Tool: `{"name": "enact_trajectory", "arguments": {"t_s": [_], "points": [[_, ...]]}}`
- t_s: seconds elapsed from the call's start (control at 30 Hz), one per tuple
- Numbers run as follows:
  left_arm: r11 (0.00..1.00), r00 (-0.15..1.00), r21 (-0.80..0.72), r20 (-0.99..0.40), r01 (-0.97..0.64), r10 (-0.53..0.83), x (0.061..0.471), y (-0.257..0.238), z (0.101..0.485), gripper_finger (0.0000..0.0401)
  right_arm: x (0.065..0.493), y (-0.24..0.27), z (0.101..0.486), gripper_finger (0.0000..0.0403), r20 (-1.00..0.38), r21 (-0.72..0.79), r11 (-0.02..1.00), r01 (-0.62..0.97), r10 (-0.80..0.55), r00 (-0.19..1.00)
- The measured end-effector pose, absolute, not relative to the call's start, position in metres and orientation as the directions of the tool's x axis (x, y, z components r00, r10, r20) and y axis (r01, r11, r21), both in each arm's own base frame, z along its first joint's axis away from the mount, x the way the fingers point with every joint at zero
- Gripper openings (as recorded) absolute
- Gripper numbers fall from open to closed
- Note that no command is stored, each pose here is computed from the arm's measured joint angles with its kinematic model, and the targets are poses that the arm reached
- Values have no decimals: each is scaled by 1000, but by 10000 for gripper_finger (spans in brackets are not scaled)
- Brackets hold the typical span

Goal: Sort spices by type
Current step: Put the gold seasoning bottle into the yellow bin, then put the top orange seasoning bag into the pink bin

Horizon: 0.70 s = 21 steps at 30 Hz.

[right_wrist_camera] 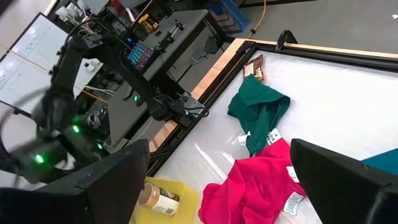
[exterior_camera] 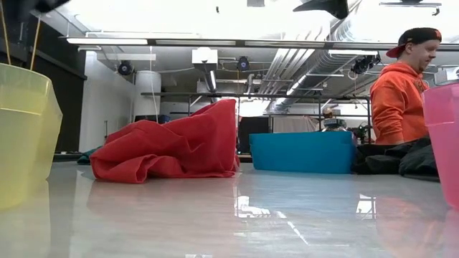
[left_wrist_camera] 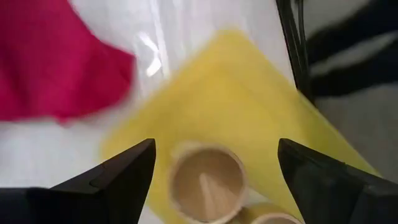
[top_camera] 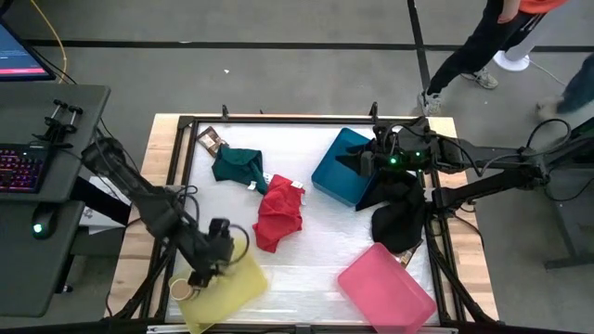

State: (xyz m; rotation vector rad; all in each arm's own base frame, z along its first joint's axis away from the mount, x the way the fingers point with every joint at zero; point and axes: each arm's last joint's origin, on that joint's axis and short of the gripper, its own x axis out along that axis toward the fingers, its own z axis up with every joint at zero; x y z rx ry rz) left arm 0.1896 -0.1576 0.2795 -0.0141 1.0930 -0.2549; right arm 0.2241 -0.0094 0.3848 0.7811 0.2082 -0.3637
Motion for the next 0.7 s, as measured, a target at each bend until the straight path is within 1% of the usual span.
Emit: {"name": "enact_trajectory", "arguments": {"t_s": [0.07, 0.13, 0.2, 0.27, 0.3, 0.37, 0.43, 0.5, 0.57, 0.7], "points": [[982, 501, -77, -851, 175, -156, 189, -145, 297, 323, 224, -9, 385, 383, -311, 649, 652, 391, -242, 919], [996, 572, 23, -820, 86, -30, 185, -127, 314, 323, 224, -10, 386, 383, -305, 655, 649, 388, -243, 921], [990, 623, 117, -770, -74, 137, 181, -103, 328, 323, 225, -10, 387, 383, -295, 657, 647, 387, -252, 922], [948, 611, 159, -733, -274, 299, 177, -74, 335, 323, 225, -11, 388, 383, -284, 657, 642, 395, -275, 919], [914, 585, 151, -725, -377, 362, 176, -58, 338, 323, 225, -11, 388, 383, -282, 656, 636, 406, -293, 914], [819, 523, 85, -731, -568, 439, 174, -27, 337, 323, 224, -14, 388, 383, -280, 663, 608, 437, -340, 898], [702, 454, 1, -762, -712, 461, 175, 3, 331, 323, 223, -20, 388, 383, -280, 672, 577, 465, -383, 880], [603, 396, -35, -784, -797, 479, 177, 30, 325, 323, 222, -30, 387, 383, -286, 668, 553, 498, -428, 858], [493, 329, -36, -787, -869, 522, 177, 57, 316, 323, 220, -42, 386, 383, -291, 652, 541, 531, -467, 835], [199, 180, -75, -790, -977, 587, 170, 103, 299, 323, 214, -70, 385, 383, -312, 612, 555, 564, -486, 817]]}}
